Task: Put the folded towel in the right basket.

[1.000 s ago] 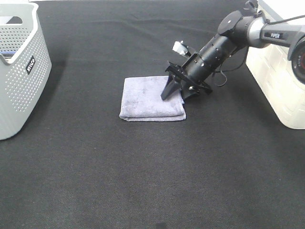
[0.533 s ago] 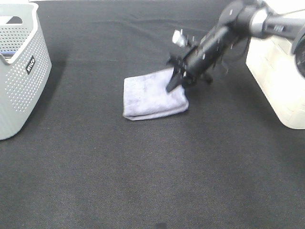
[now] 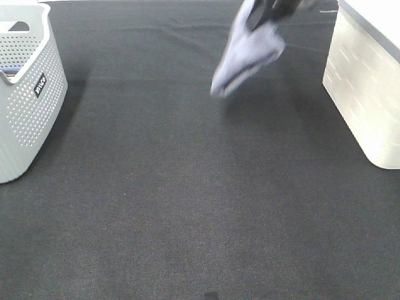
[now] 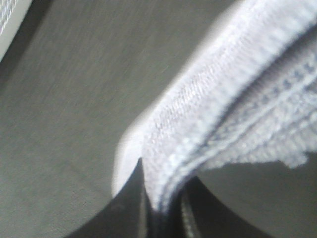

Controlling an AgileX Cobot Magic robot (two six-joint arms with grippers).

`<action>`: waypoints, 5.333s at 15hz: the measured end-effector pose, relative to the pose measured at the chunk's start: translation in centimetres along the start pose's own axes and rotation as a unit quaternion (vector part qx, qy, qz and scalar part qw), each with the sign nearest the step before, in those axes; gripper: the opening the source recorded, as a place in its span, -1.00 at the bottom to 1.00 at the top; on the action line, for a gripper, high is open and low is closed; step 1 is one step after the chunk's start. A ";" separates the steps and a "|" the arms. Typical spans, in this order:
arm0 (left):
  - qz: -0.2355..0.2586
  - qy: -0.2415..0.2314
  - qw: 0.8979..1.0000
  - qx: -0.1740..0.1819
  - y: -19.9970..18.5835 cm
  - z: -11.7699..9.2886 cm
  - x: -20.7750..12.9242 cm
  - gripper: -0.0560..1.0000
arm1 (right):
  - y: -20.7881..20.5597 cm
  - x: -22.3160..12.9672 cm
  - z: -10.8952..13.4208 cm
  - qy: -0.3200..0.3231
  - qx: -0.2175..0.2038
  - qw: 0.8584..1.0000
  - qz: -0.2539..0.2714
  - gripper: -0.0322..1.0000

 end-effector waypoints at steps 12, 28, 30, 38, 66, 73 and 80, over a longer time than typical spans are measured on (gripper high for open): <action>0.000 0.000 1.000 0.000 0.0 0.0 0.0 0.95 | -21.2 -0.3 -19.9 0.214 -0.202 0.940 -0.171 -0.78; 0.000 0.000 1.000 0.000 0.0 0.0 0.0 0.95 | -15.2 0.6 -18.5 0.255 -0.127 0.949 -0.136 0.68; 0.000 0.000 1.000 0.000 0.0 0.0 0.0 0.95 | -14.6 1.2 -14.9 0.214 -0.131 0.959 -0.130 0.68; 0.000 0.000 1.000 0.000 0.0 0.0 0.0 0.95 | -16.5 -5.4 -7.9 0.170 -0.167 0.969 -0.061 0.69; 0.000 0.000 1.000 0.000 0.0 0.0 0.0 0.95 | -22.4 -39.8 -1.3 0.083 -0.224 0.943 -0.231 0.69; 0.000 0.000 1.000 0.000 0.0 0.0 0.0 0.95 | -22.4 -39.8 -1.3 0.083 -0.224 0.943 -0.232 0.69; 0.000 0.000 1.000 0.000 0.0 0.0 0.0 0.95 | -23.2 -40.4 -0.7 0.069 -0.220 0.934 -0.272 0.69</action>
Point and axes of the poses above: a point on each arm's last joint axis where the gripper is mounted, y pointing out along that axis toward the gripper, z along the wrist's bending axis when the last joint is at zero, x = y × z, the point moved 6 cm from there along y, pointing out along that axis toward the gripper, and after that the axes turned 13 degrees about y, right-handed, at the moved point
